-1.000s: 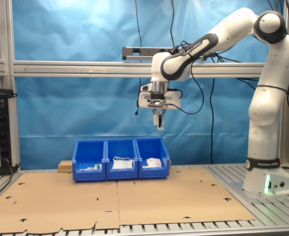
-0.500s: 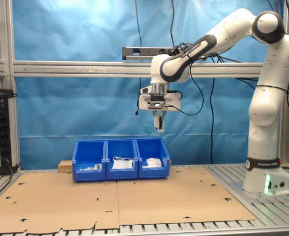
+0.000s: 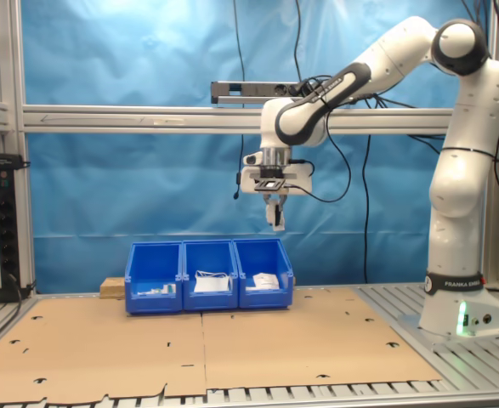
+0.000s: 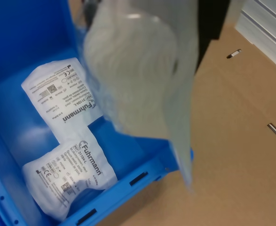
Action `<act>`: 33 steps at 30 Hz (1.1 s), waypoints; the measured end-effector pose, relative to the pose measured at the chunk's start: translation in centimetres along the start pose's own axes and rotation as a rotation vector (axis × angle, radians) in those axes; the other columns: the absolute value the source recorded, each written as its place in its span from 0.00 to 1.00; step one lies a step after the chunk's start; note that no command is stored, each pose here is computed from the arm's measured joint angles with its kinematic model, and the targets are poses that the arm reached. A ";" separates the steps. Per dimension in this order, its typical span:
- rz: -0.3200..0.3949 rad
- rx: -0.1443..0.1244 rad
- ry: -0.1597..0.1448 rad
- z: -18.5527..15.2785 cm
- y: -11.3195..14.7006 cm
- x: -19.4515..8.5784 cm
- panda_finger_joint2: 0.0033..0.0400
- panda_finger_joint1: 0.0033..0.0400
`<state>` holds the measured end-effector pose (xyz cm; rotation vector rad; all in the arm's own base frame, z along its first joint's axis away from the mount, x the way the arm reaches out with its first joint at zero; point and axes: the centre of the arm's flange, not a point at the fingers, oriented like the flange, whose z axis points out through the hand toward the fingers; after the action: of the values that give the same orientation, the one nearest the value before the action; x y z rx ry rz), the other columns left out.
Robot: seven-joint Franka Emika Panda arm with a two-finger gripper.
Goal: Pick and place sorting task of medical equipment.
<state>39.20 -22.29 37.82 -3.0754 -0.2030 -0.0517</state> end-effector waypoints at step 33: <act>0.067 -0.008 0.023 0.9 3.2 -1.0 0.07 0.07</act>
<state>38.62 -25.52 36.71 -3.0853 -0.0991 -0.0847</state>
